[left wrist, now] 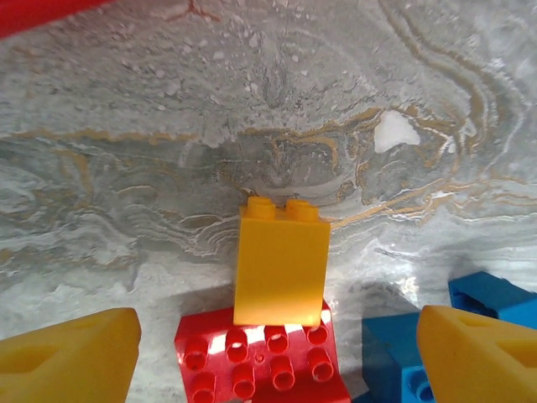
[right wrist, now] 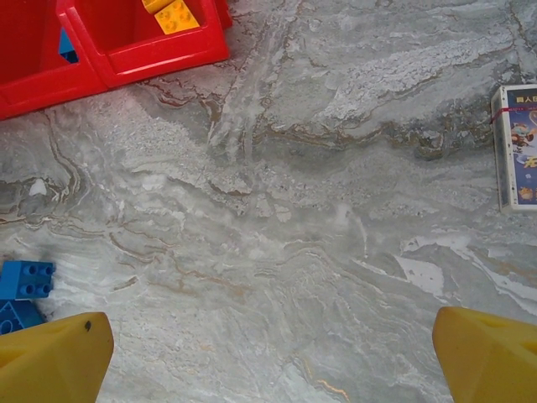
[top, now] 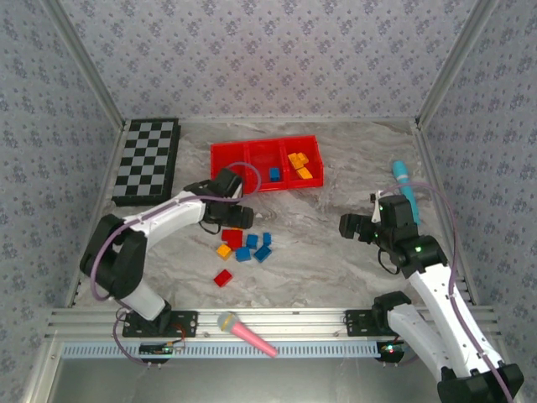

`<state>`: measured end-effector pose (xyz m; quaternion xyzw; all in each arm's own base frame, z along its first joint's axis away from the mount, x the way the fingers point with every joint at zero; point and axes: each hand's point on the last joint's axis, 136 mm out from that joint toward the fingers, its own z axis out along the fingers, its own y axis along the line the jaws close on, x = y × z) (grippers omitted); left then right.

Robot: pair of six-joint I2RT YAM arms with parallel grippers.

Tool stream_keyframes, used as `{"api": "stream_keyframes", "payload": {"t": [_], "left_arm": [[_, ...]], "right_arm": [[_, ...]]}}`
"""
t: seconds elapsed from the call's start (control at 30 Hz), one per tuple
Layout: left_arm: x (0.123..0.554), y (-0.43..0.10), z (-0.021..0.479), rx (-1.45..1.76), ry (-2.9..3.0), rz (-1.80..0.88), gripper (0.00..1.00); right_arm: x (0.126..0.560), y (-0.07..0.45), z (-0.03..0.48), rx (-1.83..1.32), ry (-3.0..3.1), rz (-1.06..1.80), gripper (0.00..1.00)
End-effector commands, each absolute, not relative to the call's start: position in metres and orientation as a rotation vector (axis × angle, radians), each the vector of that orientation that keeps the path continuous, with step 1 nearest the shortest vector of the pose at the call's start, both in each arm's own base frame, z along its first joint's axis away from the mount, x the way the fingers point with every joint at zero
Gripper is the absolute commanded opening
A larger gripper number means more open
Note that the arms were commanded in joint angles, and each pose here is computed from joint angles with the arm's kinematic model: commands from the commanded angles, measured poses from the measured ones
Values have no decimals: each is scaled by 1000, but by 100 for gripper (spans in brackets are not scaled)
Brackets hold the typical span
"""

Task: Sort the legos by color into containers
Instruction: Pick up the lego from the center of the table.

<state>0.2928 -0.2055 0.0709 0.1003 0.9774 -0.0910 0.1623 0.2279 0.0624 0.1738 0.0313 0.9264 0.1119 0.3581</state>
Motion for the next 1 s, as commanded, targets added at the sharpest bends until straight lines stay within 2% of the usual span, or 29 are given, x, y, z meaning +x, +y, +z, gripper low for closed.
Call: {"api": "stream_keyframes", "payload": {"t": [0.0,0.17,0.37,0.43,0.57,0.97], "left_arm": [[294,-214,69,321,2816,-272,83],[303,-217,49,304,2845,-257,82],[310,-225,35,318,2889,-249,62],[312,-221,30,300,2907,-208,59],[311,-216,22,266,2932,-176,46],[314,-215,50,163,2865,-172,31]], "right_arm": [[223,62,169,96,2407,286,100],[222,62,169,91,2408,283,100],[223,61,168,95,2406,273,100],[224,60,168,96,2406,270,100],[225,59,167,100,2403,266,100],[230,54,168,130,2389,263,100]]}}
